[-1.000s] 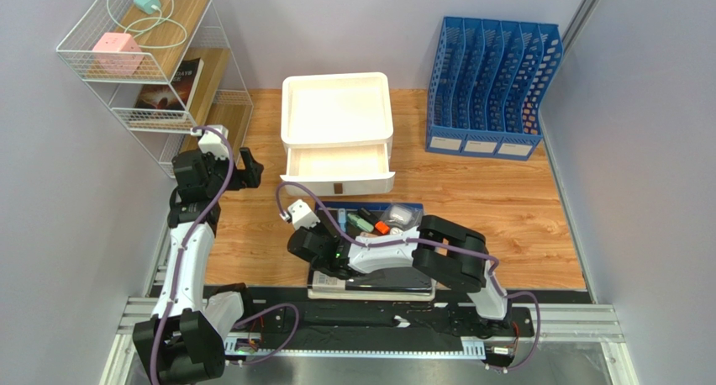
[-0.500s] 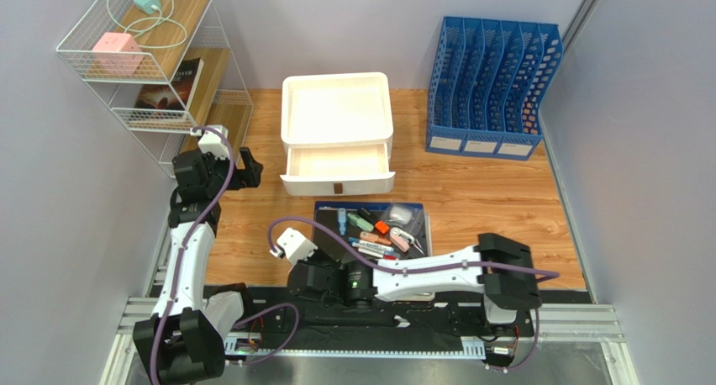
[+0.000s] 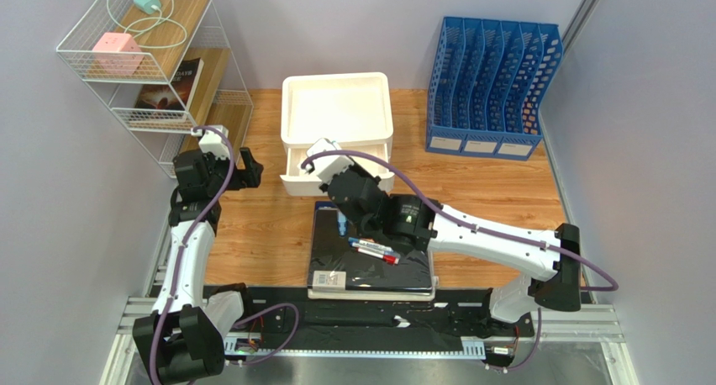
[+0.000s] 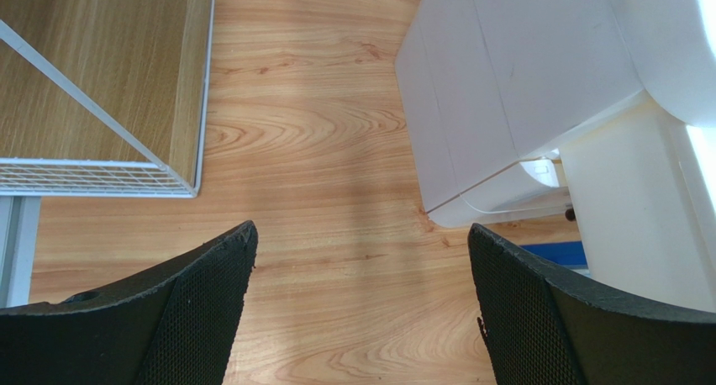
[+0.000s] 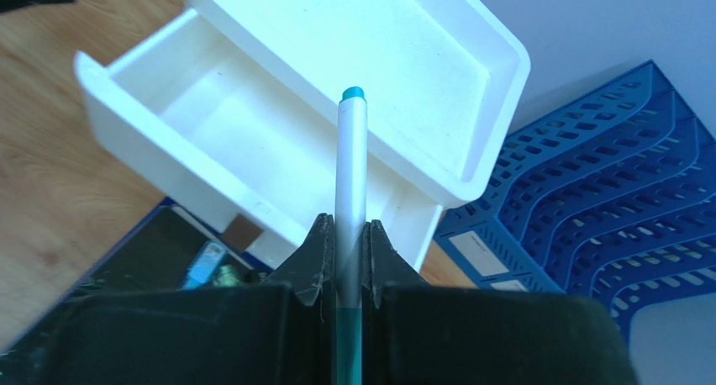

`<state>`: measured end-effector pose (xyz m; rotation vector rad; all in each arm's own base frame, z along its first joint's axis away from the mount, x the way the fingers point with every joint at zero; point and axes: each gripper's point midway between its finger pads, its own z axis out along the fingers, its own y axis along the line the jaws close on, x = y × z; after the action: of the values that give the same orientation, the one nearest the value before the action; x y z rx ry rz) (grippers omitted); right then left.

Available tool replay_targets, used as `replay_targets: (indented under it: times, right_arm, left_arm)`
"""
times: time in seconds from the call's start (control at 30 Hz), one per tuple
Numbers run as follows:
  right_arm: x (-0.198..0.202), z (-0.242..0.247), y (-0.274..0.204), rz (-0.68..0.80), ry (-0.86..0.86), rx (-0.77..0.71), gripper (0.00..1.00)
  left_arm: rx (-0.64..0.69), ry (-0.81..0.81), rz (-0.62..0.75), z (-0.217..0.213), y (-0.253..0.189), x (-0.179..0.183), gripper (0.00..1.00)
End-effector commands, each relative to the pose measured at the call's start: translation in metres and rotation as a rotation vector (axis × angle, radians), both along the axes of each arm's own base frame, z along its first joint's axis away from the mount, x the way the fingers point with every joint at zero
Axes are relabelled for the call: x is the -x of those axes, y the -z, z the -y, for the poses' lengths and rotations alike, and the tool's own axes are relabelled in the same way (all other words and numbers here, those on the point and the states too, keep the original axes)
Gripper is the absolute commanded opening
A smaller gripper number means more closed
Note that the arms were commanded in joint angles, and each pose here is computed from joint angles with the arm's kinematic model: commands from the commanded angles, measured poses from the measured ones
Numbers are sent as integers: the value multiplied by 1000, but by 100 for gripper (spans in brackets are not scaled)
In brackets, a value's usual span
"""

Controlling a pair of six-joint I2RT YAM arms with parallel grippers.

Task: Organize the desk
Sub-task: Place the stationery in the drawer.

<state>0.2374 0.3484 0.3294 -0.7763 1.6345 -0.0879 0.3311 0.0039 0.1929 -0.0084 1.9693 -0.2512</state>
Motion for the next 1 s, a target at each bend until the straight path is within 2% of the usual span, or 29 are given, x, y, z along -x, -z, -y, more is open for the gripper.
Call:
replay_targets:
  times: [0.0, 0.13, 0.4, 0.5, 0.67, 0.97]
  right_arm:
    - [-31, 8, -12, 37, -70, 79, 0]
    - [-36, 0, -7, -13, -143, 79, 0]
    - [-25, -39, 28, -307, -244, -40, 0]
    - [-23, -44, 41, -343, -264, -28, 0]
    - [-40, -34, 54, -441, -260, -67, 1]
    - [-66, -26, 57, -452, -227, -103, 1]
  left_arm:
    - [5, -1, 38, -1, -11, -3, 99]
    - [5, -8, 38, -3, -9, -5, 100]
    - [6, -16, 32, -5, -8, -6, 99]
    - [7, -18, 36, -5, -9, -6, 100]
    - [6, -18, 39, -5, -10, -6, 100]
    - [4, -19, 45, -5, -11, -5, 99]
